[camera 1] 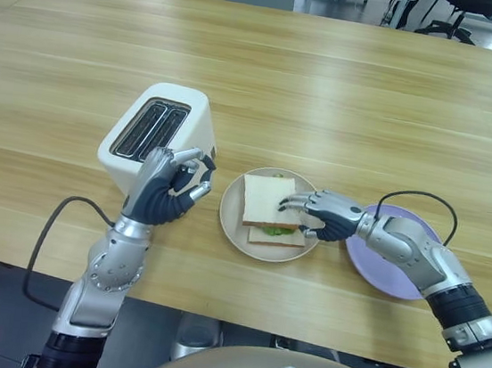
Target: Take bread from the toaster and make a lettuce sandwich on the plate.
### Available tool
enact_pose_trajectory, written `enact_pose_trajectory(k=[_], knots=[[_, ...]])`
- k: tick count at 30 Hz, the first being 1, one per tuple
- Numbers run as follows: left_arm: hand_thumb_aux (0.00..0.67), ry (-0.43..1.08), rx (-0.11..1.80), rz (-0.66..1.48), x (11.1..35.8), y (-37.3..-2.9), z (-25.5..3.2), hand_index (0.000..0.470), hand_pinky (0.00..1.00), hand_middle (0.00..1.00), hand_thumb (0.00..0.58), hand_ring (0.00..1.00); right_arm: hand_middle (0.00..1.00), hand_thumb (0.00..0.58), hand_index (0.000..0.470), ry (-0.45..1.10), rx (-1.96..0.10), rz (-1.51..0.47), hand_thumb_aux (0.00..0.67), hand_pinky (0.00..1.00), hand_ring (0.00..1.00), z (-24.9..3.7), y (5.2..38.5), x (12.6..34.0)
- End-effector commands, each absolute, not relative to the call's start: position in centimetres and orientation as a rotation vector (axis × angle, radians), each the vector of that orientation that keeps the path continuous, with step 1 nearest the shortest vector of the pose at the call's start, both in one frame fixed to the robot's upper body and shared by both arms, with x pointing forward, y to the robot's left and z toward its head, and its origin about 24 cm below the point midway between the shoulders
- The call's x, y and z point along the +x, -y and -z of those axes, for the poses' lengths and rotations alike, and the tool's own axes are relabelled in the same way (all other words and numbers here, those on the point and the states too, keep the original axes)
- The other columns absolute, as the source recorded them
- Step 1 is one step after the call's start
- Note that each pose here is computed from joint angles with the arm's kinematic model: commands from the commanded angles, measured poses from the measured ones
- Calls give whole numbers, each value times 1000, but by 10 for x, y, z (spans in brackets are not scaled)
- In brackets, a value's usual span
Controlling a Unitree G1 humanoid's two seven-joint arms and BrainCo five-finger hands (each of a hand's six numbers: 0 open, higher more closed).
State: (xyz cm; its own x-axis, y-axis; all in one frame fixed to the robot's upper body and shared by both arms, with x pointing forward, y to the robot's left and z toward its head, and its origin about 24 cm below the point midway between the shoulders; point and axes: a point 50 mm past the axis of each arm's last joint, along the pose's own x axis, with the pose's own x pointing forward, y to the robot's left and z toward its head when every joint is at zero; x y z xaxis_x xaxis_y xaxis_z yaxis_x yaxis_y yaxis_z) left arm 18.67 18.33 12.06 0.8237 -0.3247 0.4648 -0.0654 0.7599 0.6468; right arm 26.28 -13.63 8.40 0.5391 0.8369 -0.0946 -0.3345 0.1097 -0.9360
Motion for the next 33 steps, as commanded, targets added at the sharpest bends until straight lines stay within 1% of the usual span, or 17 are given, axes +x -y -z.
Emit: enact_pose_trajectory(k=[1,8,9,10,11,12,14,15,16,18,20,21,22,24,25,27,33], knots=[[670,626,701,160,180,-193,-130,460,1000,1000,580,1000,1000,580,460,701,-1033,-753,670,1000,1000,-120,140,263],[670,650,584,309,164,-193,-139,460,1000,1000,580,1000,863,580,460,655,-660,-891,670,863,863,-128,137,236],[670,632,566,342,162,-191,-138,460,1000,1000,580,1000,541,223,99,626,-636,-921,145,541,541,-126,137,233],[654,600,559,397,159,-189,-134,449,75,75,580,75,0,0,0,582,-589,-965,0,0,0,-121,137,227],[654,564,553,445,155,-188,-130,449,75,75,580,75,0,0,0,527,-556,-1024,0,0,0,-113,137,220],[11,531,541,485,152,-187,-126,7,0,0,18,0,0,0,0,473,-531,-1080,0,0,0,-106,137,212],[0,463,517,542,147,-188,-118,0,0,0,0,0,0,0,0,363,-470,-1165,0,0,0,-92,139,199],[0,427,503,563,146,-188,-113,0,0,0,0,0,0,244,110,323,-439,-1179,160,0,0,-86,140,195],[0,390,509,593,145,-187,-106,0,0,0,0,0,0,580,460,284,-422,-1195,670,0,0,-79,142,190],[0,318,492,657,142,-185,-92,0,0,0,0,0,0,580,460,227,-423,-1204,670,0,0,-68,147,186],[155,263,479,705,141,-182,-80,106,0,0,237,0,0,580,460,186,-409,-1198,670,0,0,-60,151,184],[155,245,470,721,141,-182,-75,106,0,0,237,0,0,580,460,175,-401,-1199,670,0,0,-57,151,182],[670,235,460,735,142,-182,-72,460,0,0,580,0,0,580,460,162,-395,-1208,670,0,0,-55,151,181],[670,219,465,765,144,-182,-65,460,0,0,580,0,98,580,460,158,-412,-1226,670,98,98,-51,151,181],[670,207,466,782,145,-181,-62,460,749,749,580,749,1000,580,460,155,-418,-1239,670,1000,1000,-49,150,181],[670,192,464,819,147,-177,-55,460,1000,1000,580,1000,1000,580,460,154,-434,-1258,670,1000,1000,-46,149,180],[670,115,473,929,149,-170,-35,460,1000,1000,580,1000,1000,580,460,137,-460,-1293,670,1000,1000,-38,146,180]])
